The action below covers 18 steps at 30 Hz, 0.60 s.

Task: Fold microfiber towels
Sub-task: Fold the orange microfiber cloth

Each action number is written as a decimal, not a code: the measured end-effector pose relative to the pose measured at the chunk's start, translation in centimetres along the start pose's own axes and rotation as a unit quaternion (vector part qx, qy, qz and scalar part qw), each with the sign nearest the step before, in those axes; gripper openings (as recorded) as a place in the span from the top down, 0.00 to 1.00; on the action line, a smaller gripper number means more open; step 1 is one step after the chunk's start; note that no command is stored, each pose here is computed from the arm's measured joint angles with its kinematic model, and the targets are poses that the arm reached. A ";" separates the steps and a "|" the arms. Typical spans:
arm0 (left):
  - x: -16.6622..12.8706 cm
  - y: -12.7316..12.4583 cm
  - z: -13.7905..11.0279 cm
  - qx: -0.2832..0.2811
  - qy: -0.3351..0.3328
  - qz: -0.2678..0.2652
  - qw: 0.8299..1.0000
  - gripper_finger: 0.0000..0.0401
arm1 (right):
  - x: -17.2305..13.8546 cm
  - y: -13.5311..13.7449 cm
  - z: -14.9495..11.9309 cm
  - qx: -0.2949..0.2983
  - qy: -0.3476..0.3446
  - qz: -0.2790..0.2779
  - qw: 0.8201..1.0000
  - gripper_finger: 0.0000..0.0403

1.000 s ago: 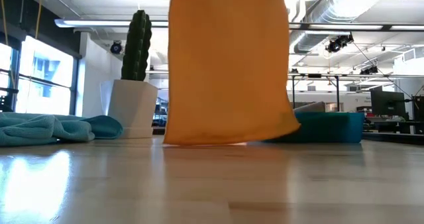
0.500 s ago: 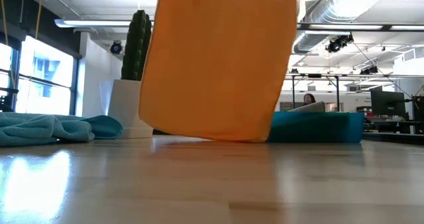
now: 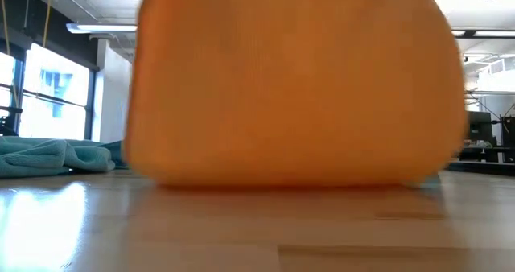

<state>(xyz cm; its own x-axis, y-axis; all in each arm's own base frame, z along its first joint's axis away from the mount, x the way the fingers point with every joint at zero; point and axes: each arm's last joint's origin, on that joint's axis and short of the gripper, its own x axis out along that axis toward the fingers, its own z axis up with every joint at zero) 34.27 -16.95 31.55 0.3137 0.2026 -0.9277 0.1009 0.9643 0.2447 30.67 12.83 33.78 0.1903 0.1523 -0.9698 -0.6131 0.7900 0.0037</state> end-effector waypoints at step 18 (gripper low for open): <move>2.3 -1.9 2.6 -0.018 -0.057 -0.102 0.993 1.00 | 9.6 4.8 -5.4 0.115 -0.167 0.036 0.979 1.00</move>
<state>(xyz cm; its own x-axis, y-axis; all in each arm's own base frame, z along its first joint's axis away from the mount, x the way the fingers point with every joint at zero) 37.28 -18.73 29.73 0.3957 -0.0171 -0.9182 0.1403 0.9892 0.0420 25.42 14.88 23.20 0.4161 0.3682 -0.8314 -0.4523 0.8770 0.1620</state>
